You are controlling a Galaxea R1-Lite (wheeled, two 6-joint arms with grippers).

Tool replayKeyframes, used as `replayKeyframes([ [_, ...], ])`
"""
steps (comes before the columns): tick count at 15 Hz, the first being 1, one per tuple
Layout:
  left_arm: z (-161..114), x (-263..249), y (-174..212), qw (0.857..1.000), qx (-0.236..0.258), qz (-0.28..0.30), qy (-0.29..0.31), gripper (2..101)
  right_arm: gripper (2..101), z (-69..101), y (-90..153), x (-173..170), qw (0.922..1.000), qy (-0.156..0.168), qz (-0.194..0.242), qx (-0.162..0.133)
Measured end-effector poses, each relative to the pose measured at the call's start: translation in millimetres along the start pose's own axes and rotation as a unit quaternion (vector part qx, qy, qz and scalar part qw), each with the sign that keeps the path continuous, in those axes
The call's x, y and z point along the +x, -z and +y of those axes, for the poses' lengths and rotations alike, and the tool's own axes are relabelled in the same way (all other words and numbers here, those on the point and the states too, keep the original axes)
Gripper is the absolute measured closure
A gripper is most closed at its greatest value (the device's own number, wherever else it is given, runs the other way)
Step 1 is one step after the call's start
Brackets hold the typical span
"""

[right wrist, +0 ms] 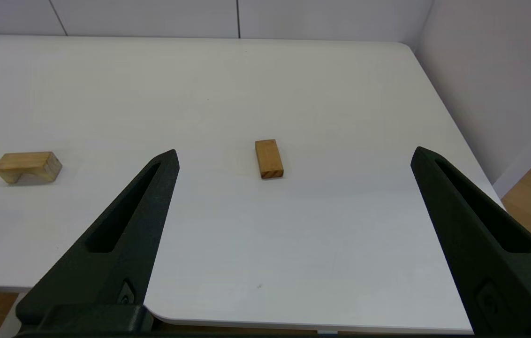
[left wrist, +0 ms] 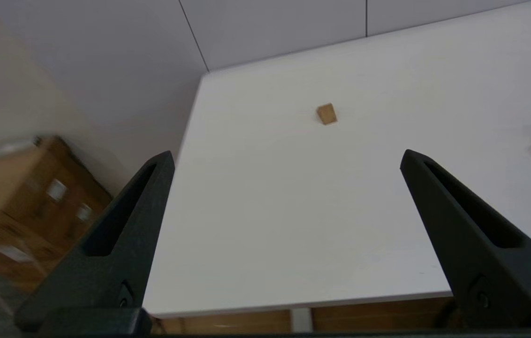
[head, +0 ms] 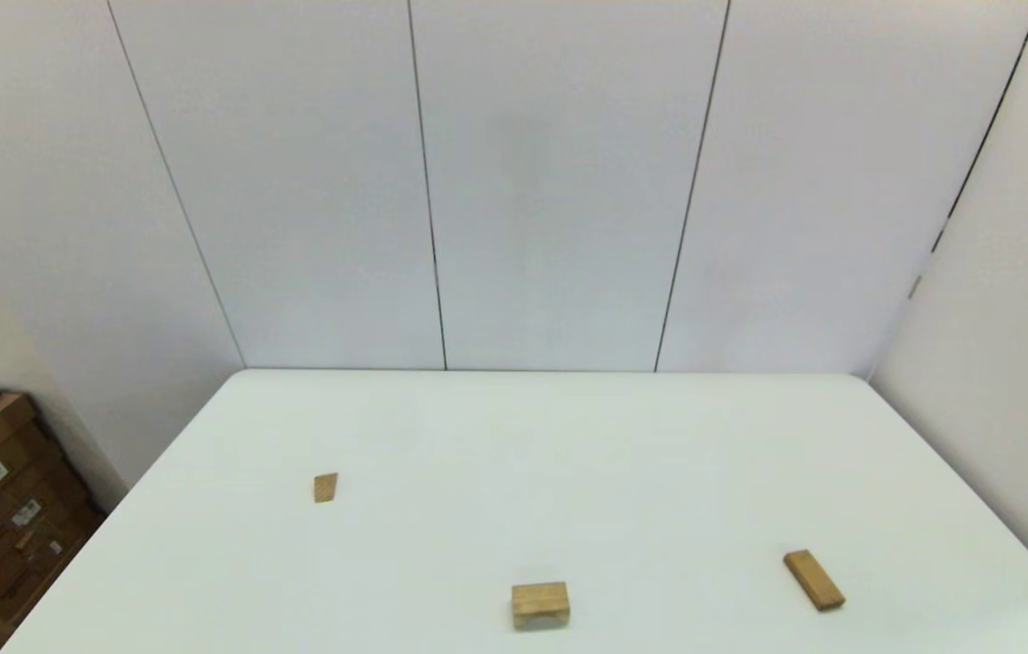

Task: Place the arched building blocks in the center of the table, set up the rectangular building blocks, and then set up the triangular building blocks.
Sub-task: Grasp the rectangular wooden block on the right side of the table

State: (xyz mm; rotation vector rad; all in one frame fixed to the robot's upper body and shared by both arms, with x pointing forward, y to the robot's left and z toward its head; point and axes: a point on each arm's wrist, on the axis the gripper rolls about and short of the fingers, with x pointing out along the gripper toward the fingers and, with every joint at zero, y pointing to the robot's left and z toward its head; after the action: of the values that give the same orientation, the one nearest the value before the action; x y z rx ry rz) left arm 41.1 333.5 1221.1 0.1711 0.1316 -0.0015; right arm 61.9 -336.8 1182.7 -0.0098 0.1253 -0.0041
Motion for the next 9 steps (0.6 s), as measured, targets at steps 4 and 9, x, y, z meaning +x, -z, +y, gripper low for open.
replayKeyframes([
  [4,-5,19,28,0.999,-0.041,0.010,0.003,5.4,4.3,0.0,0,0,1.0000,0.000,0.000,0.000],
  [9,-6,29,32,0.997,-0.066,-0.043,-0.001,5.4,4.3,0.0,0,0,1.0000,0.000,0.000,0.000],
])
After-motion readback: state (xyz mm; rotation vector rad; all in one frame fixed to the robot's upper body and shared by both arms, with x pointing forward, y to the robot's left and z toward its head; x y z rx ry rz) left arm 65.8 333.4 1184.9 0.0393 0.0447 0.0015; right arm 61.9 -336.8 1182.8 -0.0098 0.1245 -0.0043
